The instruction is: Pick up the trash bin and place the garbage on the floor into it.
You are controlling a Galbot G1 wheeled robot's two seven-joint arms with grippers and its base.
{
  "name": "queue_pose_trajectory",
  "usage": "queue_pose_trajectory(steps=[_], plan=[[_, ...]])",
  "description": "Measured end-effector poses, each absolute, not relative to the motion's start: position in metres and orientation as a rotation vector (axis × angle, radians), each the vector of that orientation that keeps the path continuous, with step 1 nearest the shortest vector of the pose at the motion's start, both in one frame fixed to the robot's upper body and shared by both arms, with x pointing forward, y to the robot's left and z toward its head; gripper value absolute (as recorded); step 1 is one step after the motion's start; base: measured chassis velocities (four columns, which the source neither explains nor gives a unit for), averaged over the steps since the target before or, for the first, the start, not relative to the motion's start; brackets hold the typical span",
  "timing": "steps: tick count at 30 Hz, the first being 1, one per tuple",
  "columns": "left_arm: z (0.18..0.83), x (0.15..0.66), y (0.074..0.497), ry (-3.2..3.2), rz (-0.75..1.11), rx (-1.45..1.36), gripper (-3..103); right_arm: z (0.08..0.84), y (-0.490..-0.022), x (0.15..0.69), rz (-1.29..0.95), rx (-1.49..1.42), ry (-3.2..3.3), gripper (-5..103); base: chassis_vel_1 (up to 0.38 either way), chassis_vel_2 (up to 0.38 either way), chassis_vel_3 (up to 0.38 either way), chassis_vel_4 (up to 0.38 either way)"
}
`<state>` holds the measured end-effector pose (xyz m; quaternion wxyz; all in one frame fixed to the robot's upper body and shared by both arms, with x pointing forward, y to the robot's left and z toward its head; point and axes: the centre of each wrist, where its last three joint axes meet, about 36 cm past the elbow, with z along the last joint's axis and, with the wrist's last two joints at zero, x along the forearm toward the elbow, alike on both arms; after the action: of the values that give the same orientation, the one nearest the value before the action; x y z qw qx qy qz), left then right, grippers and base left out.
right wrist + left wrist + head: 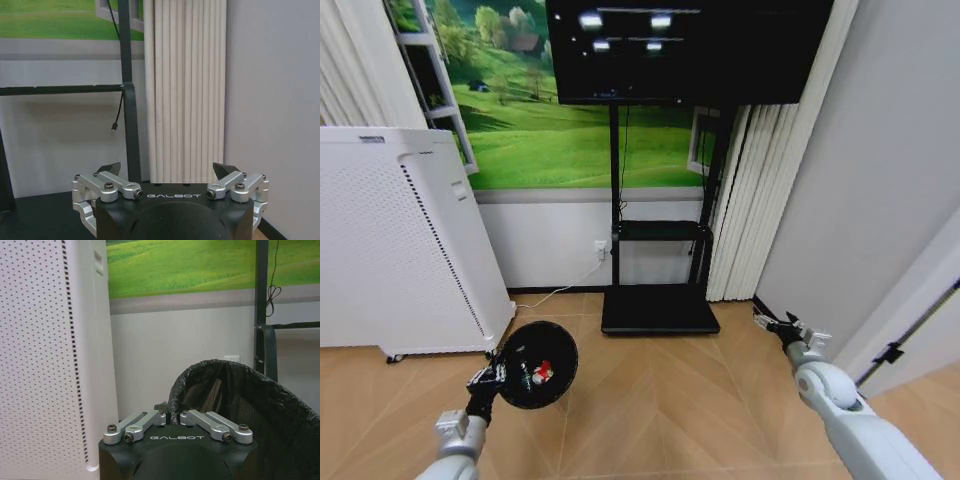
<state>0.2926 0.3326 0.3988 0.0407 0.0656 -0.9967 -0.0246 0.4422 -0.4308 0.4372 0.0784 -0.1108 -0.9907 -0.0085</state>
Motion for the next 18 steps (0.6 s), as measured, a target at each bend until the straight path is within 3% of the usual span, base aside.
queue_pose_trajectory(steps=[9, 18], plan=[[0.3995, 0.291, 0.3304, -3.054, -0.076, 0.194, 7, 0.4372, -0.4308, 0.4422, -0.026, -0.332, -2.966, 100, 0.232, 0.241, -0.237, -0.239], [0.4004, 0.2914, 0.3307, -3.057, -0.08, 0.191, 7, 0.4372, -0.4308, 0.4422, -0.026, -0.332, -2.967, 100, 0.33, 0.319, -0.342, -0.335]])
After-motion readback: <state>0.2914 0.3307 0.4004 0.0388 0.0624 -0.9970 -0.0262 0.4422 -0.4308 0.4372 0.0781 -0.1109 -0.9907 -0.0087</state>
